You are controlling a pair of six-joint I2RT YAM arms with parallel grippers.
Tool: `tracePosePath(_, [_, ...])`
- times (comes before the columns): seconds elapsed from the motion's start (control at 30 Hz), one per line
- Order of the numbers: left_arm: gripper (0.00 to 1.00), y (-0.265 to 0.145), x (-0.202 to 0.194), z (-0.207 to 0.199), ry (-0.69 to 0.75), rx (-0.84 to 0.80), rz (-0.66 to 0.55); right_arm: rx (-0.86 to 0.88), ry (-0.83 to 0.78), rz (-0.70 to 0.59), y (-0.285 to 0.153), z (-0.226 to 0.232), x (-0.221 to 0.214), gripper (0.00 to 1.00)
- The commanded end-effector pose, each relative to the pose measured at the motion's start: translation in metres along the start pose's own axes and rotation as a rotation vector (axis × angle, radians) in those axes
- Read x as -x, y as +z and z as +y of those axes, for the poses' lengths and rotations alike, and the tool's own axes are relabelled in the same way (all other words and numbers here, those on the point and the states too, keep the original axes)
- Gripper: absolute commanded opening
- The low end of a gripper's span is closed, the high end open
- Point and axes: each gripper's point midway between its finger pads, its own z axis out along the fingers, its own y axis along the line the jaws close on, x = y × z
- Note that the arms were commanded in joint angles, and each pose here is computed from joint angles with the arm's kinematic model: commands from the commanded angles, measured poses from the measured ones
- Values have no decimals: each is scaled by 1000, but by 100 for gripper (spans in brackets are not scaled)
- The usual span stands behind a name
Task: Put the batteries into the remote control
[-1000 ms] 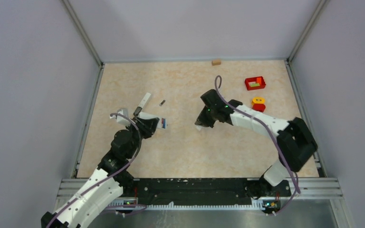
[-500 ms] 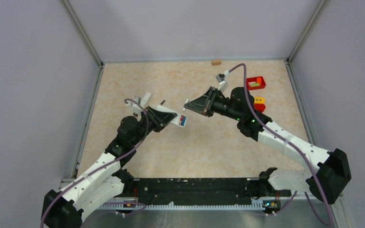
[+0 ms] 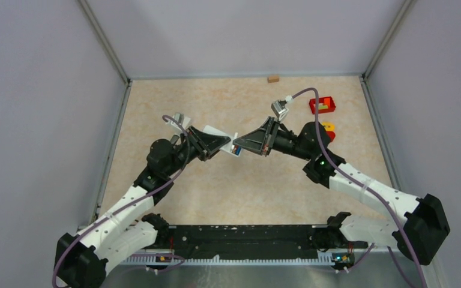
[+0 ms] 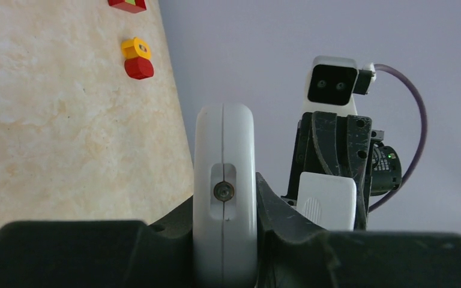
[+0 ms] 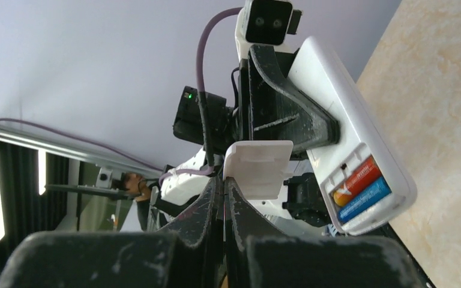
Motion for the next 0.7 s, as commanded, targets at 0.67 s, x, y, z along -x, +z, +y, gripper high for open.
tracePosePath(0.67, [0,-14,5,-62,-53,-220,16,157,96,-18,-6,21,-3,0])
